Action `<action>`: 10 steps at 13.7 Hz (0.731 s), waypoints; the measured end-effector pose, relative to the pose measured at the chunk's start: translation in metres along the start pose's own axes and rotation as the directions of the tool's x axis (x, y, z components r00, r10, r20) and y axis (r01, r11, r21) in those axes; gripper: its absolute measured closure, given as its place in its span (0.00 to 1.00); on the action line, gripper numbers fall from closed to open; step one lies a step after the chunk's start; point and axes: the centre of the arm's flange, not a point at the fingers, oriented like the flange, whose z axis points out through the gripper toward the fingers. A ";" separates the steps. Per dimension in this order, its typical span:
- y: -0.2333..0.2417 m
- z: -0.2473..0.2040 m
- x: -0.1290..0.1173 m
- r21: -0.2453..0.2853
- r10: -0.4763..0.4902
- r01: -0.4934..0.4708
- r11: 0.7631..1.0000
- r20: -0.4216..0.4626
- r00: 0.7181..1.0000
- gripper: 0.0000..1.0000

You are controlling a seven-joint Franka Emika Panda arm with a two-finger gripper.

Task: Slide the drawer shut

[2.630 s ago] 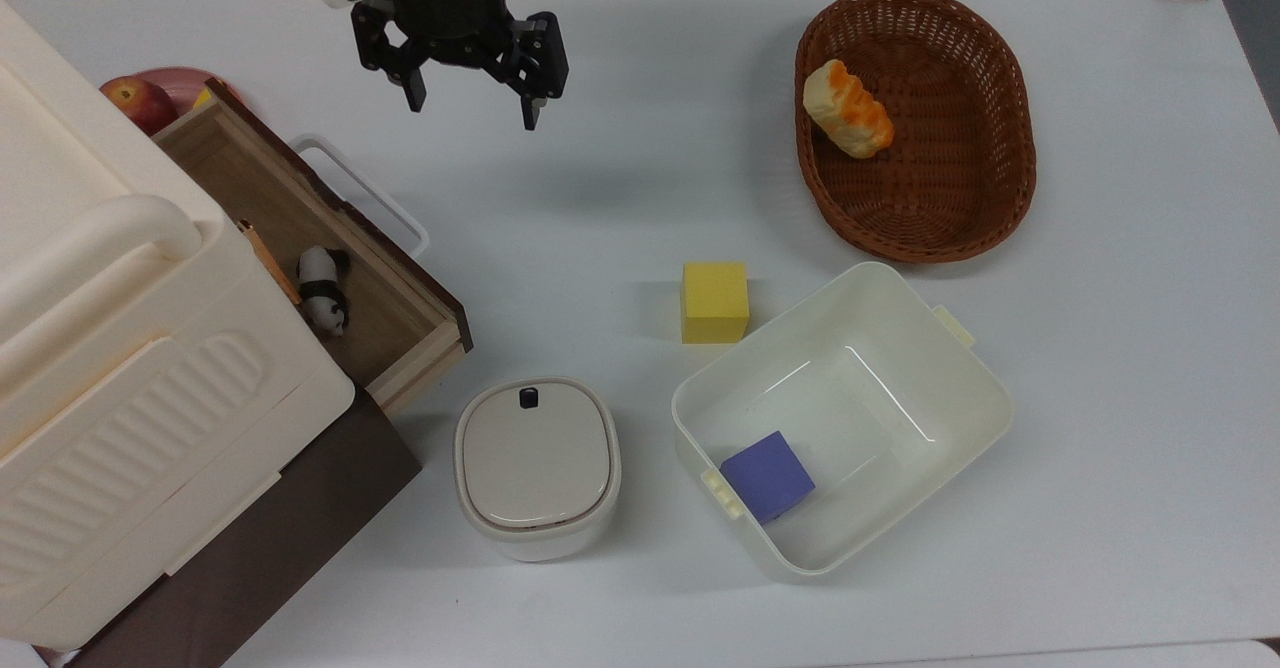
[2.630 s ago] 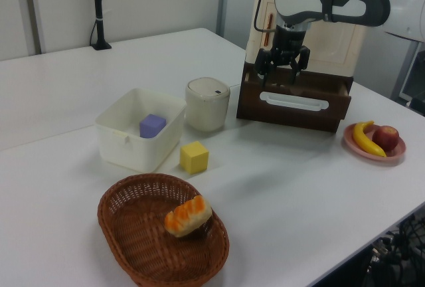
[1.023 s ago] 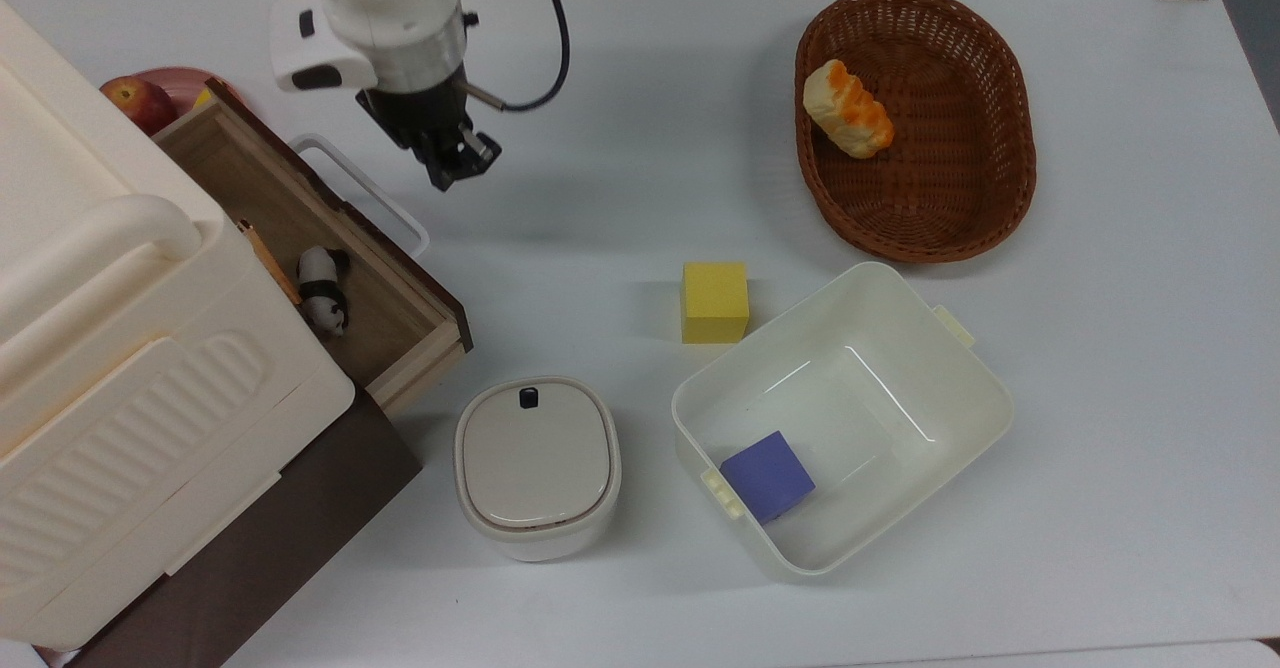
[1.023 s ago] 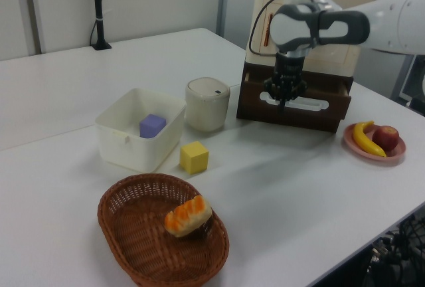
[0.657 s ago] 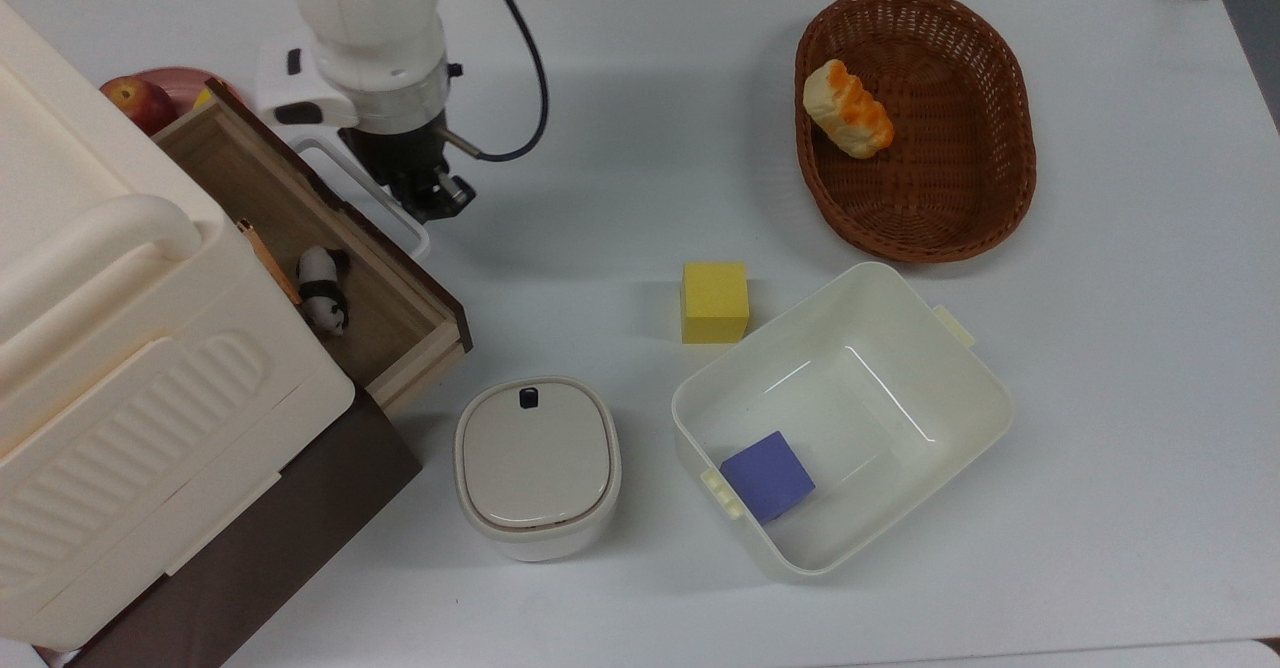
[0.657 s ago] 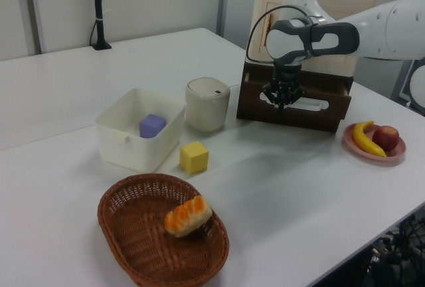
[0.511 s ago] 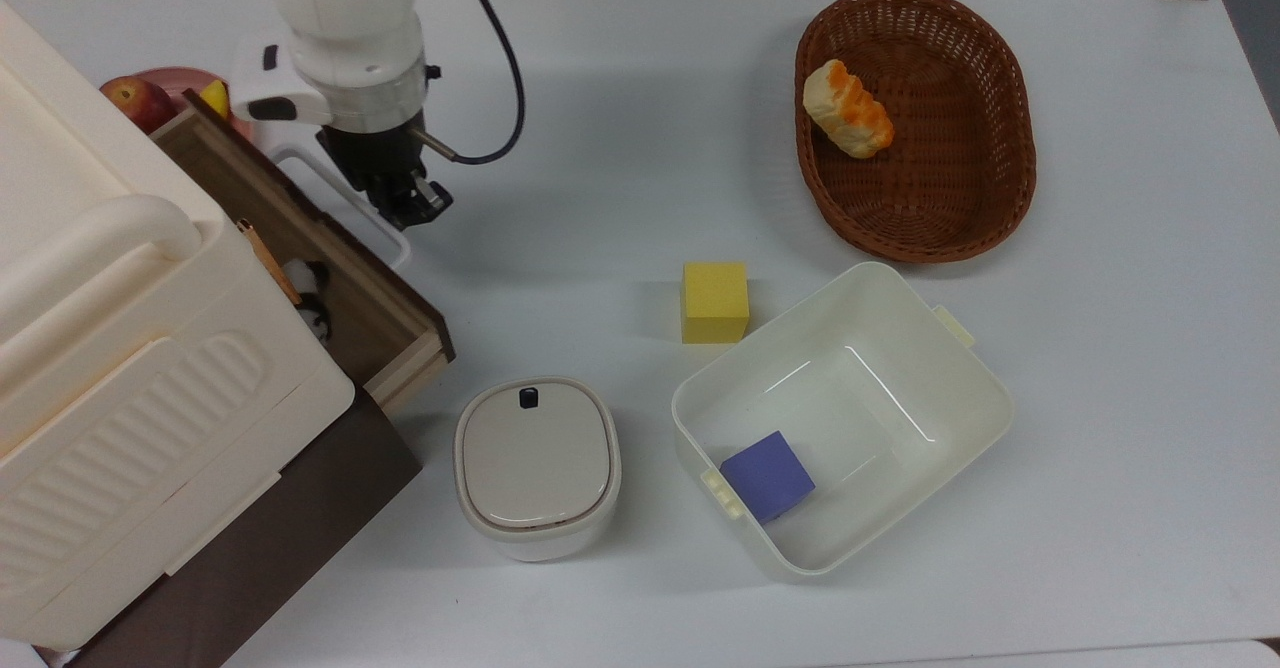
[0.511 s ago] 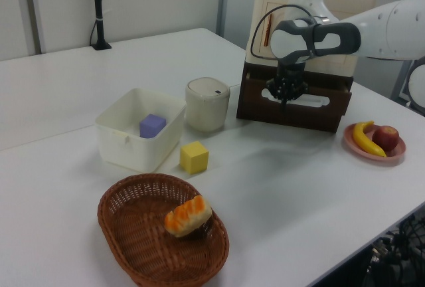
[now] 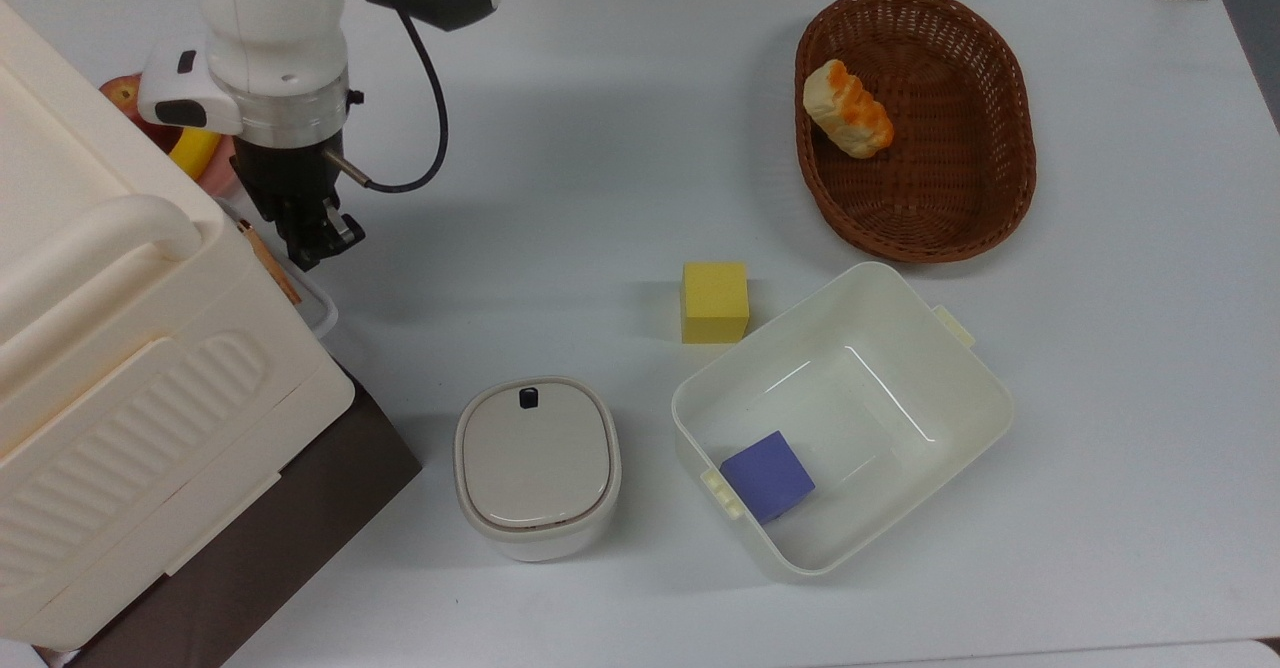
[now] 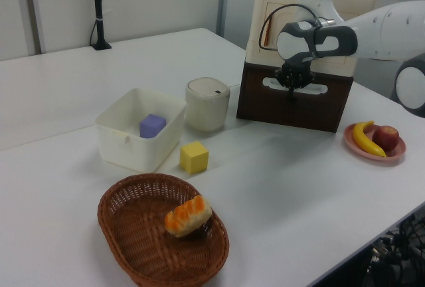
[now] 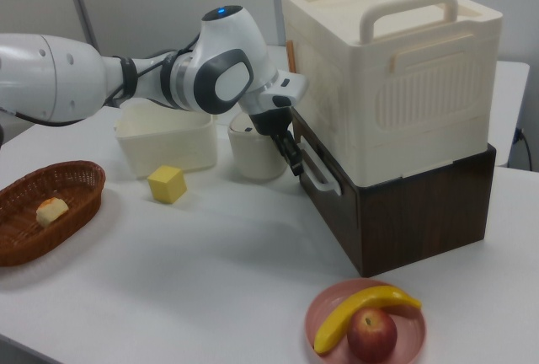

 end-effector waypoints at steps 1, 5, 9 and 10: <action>0.000 0.003 0.001 -0.003 0.000 0.000 1.000 -0.002 1.000 0.99; -0.006 -0.006 -0.001 -0.007 -0.149 0.149 0.989 0.012 0.989 0.97; -0.029 -0.063 -0.038 0.056 -0.423 0.419 0.906 0.145 0.895 0.74; -0.034 -0.081 -0.047 0.078 -0.455 0.448 0.890 0.155 0.877 0.70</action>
